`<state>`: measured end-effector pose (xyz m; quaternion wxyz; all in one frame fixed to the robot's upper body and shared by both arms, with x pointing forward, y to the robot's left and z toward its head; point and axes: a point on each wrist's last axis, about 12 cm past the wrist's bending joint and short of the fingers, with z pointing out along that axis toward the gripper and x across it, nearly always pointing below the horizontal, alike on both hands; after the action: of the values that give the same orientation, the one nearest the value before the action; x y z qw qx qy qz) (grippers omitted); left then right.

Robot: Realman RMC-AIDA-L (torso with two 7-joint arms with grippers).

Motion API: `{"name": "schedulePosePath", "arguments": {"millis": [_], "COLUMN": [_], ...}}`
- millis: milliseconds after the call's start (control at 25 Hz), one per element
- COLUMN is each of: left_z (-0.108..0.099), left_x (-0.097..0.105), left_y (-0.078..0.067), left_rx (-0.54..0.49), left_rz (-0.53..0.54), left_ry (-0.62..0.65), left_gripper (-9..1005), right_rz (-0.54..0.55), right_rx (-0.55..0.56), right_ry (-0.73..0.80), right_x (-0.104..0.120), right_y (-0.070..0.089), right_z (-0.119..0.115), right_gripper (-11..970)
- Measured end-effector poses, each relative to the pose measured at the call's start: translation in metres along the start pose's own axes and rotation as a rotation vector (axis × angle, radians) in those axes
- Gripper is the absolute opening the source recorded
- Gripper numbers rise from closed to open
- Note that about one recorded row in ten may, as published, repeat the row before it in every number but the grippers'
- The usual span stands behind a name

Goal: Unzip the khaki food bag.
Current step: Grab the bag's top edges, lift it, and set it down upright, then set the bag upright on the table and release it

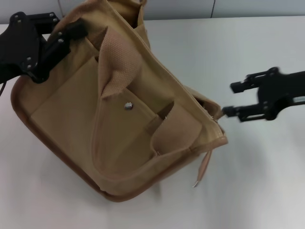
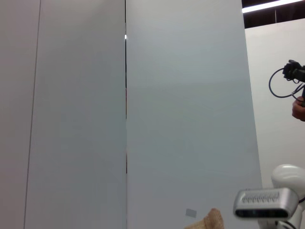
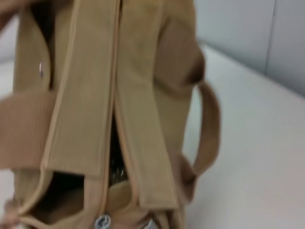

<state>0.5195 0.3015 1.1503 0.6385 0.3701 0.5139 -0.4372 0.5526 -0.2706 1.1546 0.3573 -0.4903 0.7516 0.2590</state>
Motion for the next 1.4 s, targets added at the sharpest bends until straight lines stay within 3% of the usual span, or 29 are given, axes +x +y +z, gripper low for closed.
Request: {"name": "schedulePosePath", "arguments": {"millis": [200,400,640,880,1040,1280,1400], "left_z": [0.000,0.000,-0.002,-0.002,-0.001,0.000,0.000], "left_x": [0.000,0.001,0.001,0.000,0.000,0.000,0.000], "left_y": [0.000,0.000,0.000,0.001,0.001,0.000,0.000], "left_rx": [-0.001,-0.003,-0.004,-0.001,0.004,0.004,0.003], "left_rz": [-0.001,-0.007,-0.007,-0.004,-0.004,-0.004,-0.005], "left_ry": [-0.001,-0.002,0.000,-0.002,-0.001,-0.004,-0.007], "left_gripper": [93,93,93,93,93,93,93], "right_rz": [-0.034,-0.071,-0.072,-0.074,-0.105,-0.207,-0.235], "right_rx": [-0.045,-0.067,-0.093,-0.003,0.027,0.003,0.007], "right_ry": [0.041,0.067,0.091,0.073,0.079,0.119,0.123], "right_x": [-0.005,-0.011,-0.012,-0.012,-0.016,-0.028,-0.032], "right_y": [0.003,0.008,0.014,0.009,0.008,0.019,0.020], "right_z": [0.027,0.049,0.048,0.041,0.053,0.084,0.088], "right_gripper": [711,766,679,627,705,698,602]}}
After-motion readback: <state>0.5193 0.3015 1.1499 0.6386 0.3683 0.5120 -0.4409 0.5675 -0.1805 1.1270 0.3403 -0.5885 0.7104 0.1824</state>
